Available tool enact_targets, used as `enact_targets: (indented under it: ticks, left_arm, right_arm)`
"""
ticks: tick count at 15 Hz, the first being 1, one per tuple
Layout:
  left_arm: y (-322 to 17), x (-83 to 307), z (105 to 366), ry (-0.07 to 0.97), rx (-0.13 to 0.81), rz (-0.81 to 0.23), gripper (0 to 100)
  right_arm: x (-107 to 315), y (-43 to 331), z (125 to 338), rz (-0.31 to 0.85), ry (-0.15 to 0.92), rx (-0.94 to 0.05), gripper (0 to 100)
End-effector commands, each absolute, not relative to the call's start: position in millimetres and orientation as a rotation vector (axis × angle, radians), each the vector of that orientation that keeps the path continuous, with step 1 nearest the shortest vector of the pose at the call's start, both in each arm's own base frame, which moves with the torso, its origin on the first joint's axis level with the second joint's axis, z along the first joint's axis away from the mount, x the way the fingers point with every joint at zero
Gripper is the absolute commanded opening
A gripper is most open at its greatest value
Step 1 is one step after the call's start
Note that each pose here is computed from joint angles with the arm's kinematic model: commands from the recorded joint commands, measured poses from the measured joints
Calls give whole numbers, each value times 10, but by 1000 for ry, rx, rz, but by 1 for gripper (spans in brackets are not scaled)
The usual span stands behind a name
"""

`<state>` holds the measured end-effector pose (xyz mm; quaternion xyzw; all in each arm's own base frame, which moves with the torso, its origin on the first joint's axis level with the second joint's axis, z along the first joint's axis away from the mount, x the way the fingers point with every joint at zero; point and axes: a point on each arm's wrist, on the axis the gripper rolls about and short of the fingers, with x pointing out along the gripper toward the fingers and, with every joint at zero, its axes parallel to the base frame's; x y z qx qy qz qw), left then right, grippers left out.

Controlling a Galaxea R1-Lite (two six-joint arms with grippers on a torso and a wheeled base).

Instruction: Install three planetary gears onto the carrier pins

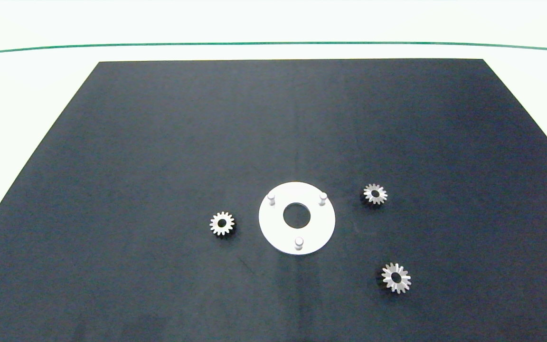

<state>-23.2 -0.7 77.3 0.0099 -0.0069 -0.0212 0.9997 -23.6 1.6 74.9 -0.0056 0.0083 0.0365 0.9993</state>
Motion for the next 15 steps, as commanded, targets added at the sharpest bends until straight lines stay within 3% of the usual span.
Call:
enact_targets:
  ticks: [1, 7, 8, 10, 13, 15]
  left_arm:
    - [-7, -231, 773, -13, 20, -41, 100]
    - [-2, -259, 885, -31, 46, -25, 100]
    - [-1, -258, 1031, 1, 57, -29, 100]
    - [1, -213, 1332, 66, 60, -48, 100]
    - [-20, 90, 1913, 139, 69, -185, 100]
    - [-78, 317, 2131, 187, 80, -254, 100]
  right_arm:
    - [-233, 17, 750, 74, 19, -12, 100]
    - [-242, 17, 790, 80, 7, -18, 100]
    - [-270, 17, 931, 100, -22, -19, 100]
    - [-202, 11, 1275, 135, 28, -18, 100]
    - [114, 37, 1870, 234, 110, -23, 100]
    - [378, 98, 2057, 295, 184, -53, 100]
